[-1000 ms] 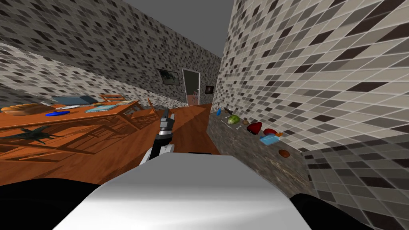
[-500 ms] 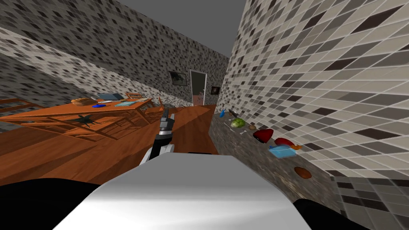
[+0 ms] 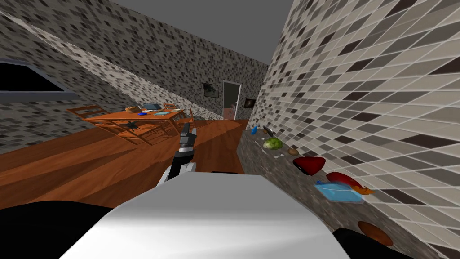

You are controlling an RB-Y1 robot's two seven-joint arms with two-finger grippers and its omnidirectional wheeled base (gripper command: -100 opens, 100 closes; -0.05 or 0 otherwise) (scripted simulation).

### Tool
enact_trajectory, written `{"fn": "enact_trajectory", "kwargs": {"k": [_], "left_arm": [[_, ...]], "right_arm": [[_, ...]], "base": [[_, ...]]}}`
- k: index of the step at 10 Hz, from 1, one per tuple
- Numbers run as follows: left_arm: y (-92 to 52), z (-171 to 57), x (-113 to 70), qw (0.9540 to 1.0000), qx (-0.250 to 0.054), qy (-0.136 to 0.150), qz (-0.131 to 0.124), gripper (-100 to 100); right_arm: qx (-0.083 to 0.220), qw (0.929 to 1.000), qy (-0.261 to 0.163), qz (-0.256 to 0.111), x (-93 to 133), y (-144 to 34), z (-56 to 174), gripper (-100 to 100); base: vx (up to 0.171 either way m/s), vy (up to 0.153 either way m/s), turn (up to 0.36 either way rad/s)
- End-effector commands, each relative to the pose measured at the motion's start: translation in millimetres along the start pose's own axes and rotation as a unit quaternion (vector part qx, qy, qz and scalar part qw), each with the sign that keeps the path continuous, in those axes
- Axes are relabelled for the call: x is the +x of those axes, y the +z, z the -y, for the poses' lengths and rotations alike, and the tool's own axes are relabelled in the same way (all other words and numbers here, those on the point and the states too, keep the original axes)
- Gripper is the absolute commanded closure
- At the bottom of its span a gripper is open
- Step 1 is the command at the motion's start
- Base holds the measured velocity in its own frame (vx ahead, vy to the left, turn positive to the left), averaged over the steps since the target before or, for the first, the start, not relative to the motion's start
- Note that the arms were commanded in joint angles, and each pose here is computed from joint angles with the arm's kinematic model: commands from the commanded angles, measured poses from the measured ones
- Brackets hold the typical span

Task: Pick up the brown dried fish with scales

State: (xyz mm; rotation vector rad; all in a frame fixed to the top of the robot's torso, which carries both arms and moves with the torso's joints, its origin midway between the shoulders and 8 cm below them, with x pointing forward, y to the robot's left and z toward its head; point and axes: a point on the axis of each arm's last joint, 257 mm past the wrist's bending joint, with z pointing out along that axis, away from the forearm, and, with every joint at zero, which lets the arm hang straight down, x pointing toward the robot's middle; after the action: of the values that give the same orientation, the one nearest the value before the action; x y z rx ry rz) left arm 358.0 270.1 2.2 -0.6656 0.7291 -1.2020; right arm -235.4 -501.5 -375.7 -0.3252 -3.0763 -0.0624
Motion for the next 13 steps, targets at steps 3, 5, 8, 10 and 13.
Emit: {"fn": "enact_trajectory", "kwargs": {"k": [3,5,8,10,13], "left_arm": [[-0.1,0,0.0,1.0000,0.000,0.000,0.000,0],[0.0,0,0.0,1.0000,0.000,0.000,0.000,0],[0.0,0,0.0,1.0000,0.000,0.000,0.000,0],[-0.1,0,0.0,1.0000,0.000,0.000,0.000,0],[-0.2,0,-0.1,1.0000,0.000,0.000,0.000,0]], "right_arm": [[0.020,0.9983,-0.021,-0.050,31,-23.5,21,-100],[0.029,0.9962,-0.032,-0.076,46,-35.3,32,-100],[0.046,0.9892,-0.054,-0.128,72,-61.7,56,-100],[0.040,0.9893,-0.066,-0.124,54,-59.7,55,-100],[0.039,0.9898,-0.067,-0.120,51,-58.8,54,-100]], "base": [[-0.028,-0.087,0.117],[-0.026,-0.123,0.271],[-0.034,-0.114,0.296],[0.091,-0.036,0.273],[0.151,0.051,0.094]]}}
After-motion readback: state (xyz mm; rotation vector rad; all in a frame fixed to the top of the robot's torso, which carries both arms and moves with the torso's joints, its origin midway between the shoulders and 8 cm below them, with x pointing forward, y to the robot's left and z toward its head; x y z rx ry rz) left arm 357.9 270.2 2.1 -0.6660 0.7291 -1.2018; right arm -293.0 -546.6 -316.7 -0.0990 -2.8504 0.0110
